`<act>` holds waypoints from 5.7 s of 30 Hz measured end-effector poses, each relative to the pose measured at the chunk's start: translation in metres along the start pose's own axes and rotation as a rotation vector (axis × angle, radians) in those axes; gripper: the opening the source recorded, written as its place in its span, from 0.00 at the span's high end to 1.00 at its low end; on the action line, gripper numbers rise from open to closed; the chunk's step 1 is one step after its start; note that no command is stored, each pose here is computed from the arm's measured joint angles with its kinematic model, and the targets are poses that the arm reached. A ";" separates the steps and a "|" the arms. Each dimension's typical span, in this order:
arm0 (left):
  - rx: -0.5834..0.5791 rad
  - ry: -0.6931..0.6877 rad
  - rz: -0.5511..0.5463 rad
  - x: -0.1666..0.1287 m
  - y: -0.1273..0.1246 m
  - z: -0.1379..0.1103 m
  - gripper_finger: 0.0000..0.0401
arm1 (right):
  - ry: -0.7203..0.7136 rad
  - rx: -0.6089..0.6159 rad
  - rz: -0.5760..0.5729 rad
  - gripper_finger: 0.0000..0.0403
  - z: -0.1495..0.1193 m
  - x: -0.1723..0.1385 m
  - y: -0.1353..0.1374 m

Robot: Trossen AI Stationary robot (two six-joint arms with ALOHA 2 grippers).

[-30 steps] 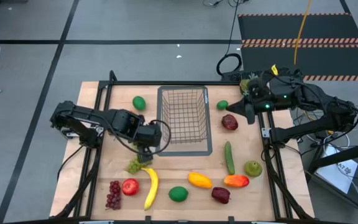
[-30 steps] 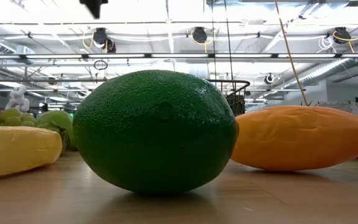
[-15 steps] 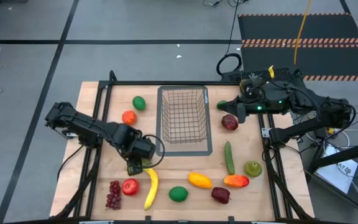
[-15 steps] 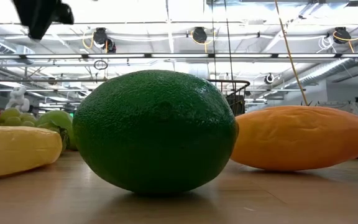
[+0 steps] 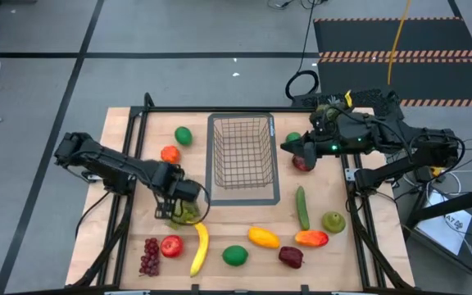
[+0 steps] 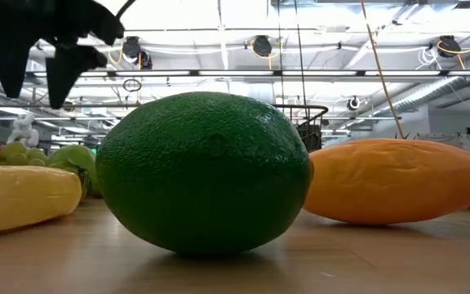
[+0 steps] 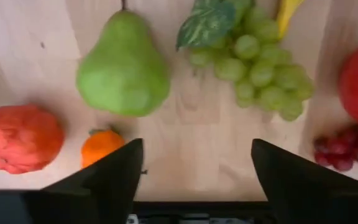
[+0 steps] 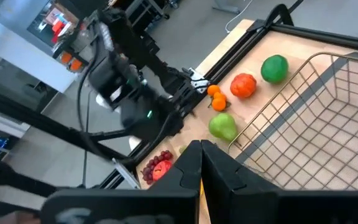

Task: Build produce basket
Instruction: Put the left green pear into the gold wire basket

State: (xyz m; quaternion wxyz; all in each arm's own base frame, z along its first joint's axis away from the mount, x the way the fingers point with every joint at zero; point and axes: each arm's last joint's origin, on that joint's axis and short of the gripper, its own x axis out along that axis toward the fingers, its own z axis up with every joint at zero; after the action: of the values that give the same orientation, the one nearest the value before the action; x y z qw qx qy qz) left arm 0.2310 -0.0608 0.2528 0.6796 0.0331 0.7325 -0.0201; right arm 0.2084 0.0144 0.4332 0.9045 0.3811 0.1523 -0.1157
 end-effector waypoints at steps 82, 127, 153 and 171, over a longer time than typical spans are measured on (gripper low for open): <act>-0.002 -0.298 0.023 0.105 0.055 0.032 0.24 | -0.010 -0.108 0.063 1.00 -0.002 -0.020 0.005; -0.024 -0.232 -0.024 0.064 0.050 0.042 1.00 | -0.048 -0.110 0.025 1.00 -0.001 -0.020 0.004; 0.063 -0.040 -0.049 -0.038 0.009 0.028 0.98 | -0.038 -0.268 0.016 1.00 -0.002 -0.020 0.003; 0.476 -0.208 -0.066 0.023 0.014 -0.010 0.34 | 0.023 -0.151 0.076 1.00 -0.009 -0.021 0.009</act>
State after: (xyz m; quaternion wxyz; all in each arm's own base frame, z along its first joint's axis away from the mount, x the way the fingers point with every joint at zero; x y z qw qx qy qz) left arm 0.2201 -0.0459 0.2308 0.7234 0.1661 0.6339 -0.2172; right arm 0.1901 0.0289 0.4405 0.9326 0.3187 0.1564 -0.0652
